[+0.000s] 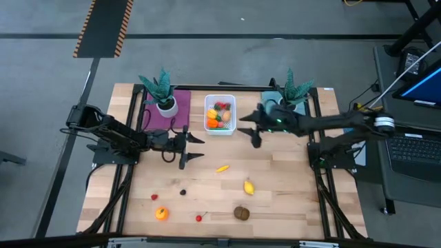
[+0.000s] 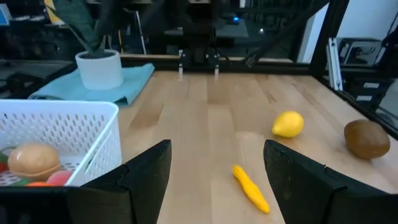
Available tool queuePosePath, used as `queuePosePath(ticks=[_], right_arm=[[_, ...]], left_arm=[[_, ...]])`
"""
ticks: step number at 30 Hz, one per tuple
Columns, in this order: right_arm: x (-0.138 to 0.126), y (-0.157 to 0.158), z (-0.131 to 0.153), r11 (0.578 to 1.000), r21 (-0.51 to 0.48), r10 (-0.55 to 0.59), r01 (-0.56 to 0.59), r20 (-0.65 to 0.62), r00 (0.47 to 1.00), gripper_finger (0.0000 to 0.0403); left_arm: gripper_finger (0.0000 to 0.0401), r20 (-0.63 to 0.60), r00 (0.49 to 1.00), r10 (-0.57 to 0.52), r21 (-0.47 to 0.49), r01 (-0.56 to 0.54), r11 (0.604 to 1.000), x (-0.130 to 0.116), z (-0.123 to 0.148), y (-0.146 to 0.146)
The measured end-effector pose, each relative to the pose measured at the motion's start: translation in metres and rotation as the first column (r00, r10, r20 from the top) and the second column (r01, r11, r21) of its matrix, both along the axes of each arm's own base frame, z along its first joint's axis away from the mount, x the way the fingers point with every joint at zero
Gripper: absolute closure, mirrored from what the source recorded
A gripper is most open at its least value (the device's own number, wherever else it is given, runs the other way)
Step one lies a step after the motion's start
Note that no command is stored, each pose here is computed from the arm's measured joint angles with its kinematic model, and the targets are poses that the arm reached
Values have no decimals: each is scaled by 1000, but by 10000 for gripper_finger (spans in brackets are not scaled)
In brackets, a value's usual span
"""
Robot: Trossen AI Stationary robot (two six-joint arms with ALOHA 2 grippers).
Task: Pick and placing Produce into tupperware
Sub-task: Put the yellow lemon into the white bin
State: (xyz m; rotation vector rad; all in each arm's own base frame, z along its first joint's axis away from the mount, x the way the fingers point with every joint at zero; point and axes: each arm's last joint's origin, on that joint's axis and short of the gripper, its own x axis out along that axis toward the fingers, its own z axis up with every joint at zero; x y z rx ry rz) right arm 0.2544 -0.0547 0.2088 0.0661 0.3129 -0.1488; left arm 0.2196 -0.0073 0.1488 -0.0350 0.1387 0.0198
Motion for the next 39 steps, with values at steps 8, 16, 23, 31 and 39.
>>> queuePosePath(ticks=[8,16,23,31,39], right_arm=[[-53,38,-20,992,-13,126,-125,126,984,178],[-80,58,-41,962,11,268,-273,153,951,178],[-81,62,-44,956,90,265,-280,148,953,178],[-81,65,-43,949,138,263,-285,157,952,178],[-68,88,-15,938,98,319,-333,139,938,178]], left_arm=[[154,37,998,-48,15,47,999,0,4,-10],[154,34,994,-101,24,100,995,-1,3,-21],[154,34,990,-137,24,137,990,-3,3,-29],[154,34,986,-164,16,163,986,-4,3,-35],[154,27,981,-190,16,190,982,-5,3,-41]])
